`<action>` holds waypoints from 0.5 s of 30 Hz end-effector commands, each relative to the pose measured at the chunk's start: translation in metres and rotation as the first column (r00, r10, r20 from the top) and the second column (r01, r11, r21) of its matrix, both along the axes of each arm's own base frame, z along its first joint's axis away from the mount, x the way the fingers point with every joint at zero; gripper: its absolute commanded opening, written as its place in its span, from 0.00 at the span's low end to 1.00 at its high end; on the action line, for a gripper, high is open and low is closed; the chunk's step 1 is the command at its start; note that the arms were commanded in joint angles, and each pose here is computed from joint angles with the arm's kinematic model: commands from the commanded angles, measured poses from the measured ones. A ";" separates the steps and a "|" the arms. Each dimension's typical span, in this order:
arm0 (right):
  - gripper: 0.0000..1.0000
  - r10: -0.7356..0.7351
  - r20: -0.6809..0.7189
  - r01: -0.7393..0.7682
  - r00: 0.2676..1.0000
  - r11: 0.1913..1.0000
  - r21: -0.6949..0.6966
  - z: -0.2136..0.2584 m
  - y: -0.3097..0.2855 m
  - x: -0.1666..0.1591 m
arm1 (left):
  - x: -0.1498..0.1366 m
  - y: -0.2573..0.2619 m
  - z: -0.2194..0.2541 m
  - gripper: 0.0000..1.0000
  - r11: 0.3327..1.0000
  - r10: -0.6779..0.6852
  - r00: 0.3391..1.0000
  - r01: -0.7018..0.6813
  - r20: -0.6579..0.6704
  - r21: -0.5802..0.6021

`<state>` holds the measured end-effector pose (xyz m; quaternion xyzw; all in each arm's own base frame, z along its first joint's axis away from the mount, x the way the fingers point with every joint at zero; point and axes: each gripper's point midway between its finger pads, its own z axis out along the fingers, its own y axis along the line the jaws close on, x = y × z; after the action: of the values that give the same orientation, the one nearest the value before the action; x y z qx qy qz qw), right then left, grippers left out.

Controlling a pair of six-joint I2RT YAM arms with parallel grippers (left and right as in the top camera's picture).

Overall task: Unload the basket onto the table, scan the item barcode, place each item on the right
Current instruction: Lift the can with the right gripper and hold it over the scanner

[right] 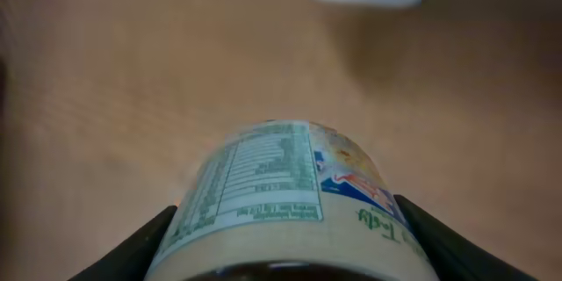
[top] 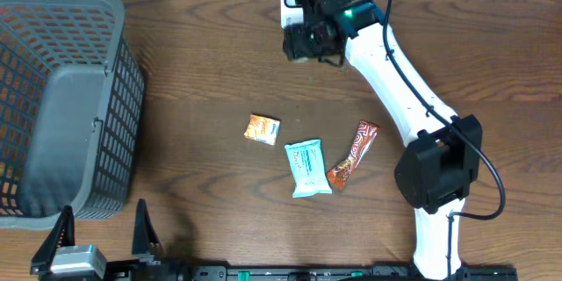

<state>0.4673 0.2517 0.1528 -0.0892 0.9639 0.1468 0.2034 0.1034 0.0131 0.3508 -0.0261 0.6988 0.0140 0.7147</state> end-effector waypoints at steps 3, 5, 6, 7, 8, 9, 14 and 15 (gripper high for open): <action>0.42 -0.049 0.340 0.085 0.939 0.992 -0.094 0.043 -0.015 0.064 | -0.002 -0.002 -0.019 0.98 1.000 -0.009 0.997 0.009 -0.079 -0.002; 0.43 -0.044 0.401 0.086 0.915 0.992 -0.088 0.051 -0.012 0.077 | -0.003 -0.002 -0.032 0.98 1.000 -0.009 0.991 0.009 -0.132 0.000; 0.44 -0.033 0.432 0.077 0.901 0.993 -0.085 0.053 -0.009 0.084 | -0.004 -0.002 -0.042 0.98 1.000 -0.009 0.985 0.009 -0.170 0.002; 0.44 -0.028 0.450 0.073 0.893 0.994 -0.081 0.052 -0.006 0.089 | -0.005 -0.002 -0.050 0.98 1.000 -0.008 0.979 0.009 -0.204 0.003; 0.44 -0.025 0.470 0.070 0.882 0.995 -0.078 0.052 -0.004 0.095 | -0.007 -0.002 -0.058 0.98 1.000 -0.009 0.972 0.010 -0.237 0.004; 0.45 -0.016 0.499 0.064 0.866 0.995 -0.079 0.049 -0.002 0.105 | -0.012 -0.001 -0.076 0.98 1.000 -0.007 0.951 0.010 -0.308 0.007; 0.52 -0.065 0.604 0.102 0.794 0.994 -0.028 0.033 0.004 0.145 | -0.016 -0.001 -0.090 0.98 1.000 -0.007 0.931 0.010 -0.364 0.009; 0.52 -0.067 0.626 0.102 0.777 0.995 -0.020 0.028 0.006 0.153 | -0.016 -0.001 -0.090 0.98 1.000 -0.007 0.931 0.010 -0.364 0.009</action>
<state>0.5994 0.2646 0.1938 -0.0983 0.8605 0.0920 0.4913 0.0881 0.0137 0.2606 -0.0163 0.8199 0.0247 0.5718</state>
